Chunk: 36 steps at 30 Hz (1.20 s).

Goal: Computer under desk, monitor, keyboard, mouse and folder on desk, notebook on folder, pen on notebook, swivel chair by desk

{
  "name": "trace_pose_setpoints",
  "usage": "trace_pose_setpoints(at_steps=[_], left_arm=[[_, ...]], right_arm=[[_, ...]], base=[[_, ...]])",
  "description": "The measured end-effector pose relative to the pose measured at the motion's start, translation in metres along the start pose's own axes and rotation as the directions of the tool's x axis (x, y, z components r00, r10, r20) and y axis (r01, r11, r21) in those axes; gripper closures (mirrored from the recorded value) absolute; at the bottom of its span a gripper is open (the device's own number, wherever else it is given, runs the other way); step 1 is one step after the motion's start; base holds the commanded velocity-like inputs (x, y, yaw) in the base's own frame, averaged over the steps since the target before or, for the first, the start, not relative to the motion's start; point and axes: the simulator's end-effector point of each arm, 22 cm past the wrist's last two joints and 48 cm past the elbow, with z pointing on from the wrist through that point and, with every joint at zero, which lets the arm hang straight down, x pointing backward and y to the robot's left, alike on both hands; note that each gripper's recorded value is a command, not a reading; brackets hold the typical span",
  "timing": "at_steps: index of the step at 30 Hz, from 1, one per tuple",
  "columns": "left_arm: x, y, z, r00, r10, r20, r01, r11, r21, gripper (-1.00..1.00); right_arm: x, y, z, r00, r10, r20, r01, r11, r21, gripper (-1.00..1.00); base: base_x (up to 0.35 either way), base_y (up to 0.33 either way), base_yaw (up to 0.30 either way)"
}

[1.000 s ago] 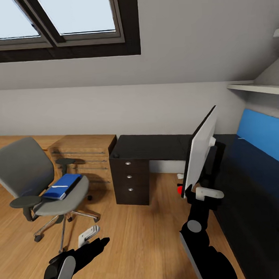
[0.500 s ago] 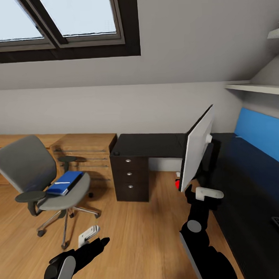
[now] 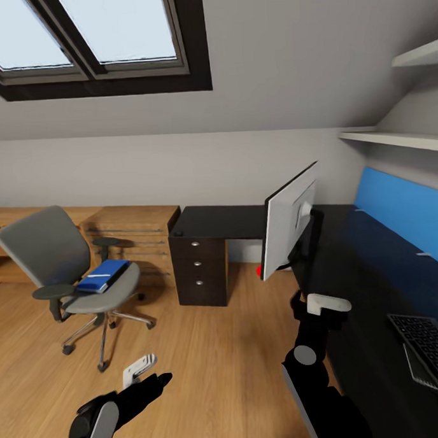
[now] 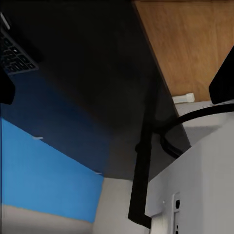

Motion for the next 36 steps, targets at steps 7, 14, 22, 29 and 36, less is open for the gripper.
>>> trace_pose_setpoints(at_steps=[7,14,22,29,36], left_arm=[[0.0,0.0,0.0,1.0,0.0,0.0,0.0,1.0,-0.001,-1.0],[0.003,0.001,0.002,1.0,-0.001,-0.008,0.001,1.0,-0.004,-1.0],[0.012,0.006,0.006,1.0,-0.001,-0.031,0.001,1.0,-0.013,-1.0],[0.012,0.006,0.006,1.0,-0.002,-0.031,0.001,1.0,-0.014,-1.0],[0.013,0.005,0.006,1.0,-0.002,-0.031,0.001,1.0,-0.013,-1.0]], right_arm=[[0.001,0.0,0.0,1.0,-0.001,-0.002,0.001,1.0,-0.002,-1.0],[0.002,-0.002,0.001,1.0,0.0,-0.006,0.0,1.0,0.004,-1.0],[0.007,0.001,0.001,1.0,-0.009,-0.014,0.009,1.0,-0.001,-1.0],[0.008,0.004,0.0,1.0,-0.01,-0.015,0.009,1.0,-0.008,-1.0],[0.005,0.016,-0.006,1.0,0.001,-0.016,-0.001,0.999,-0.033,-1.0]], base=[[-0.334,-0.003,0.0],[-0.329,-0.036,0.0],[-0.271,-0.214,0.0],[-0.233,-0.26,0.0],[-0.231,-0.261,0.0]])
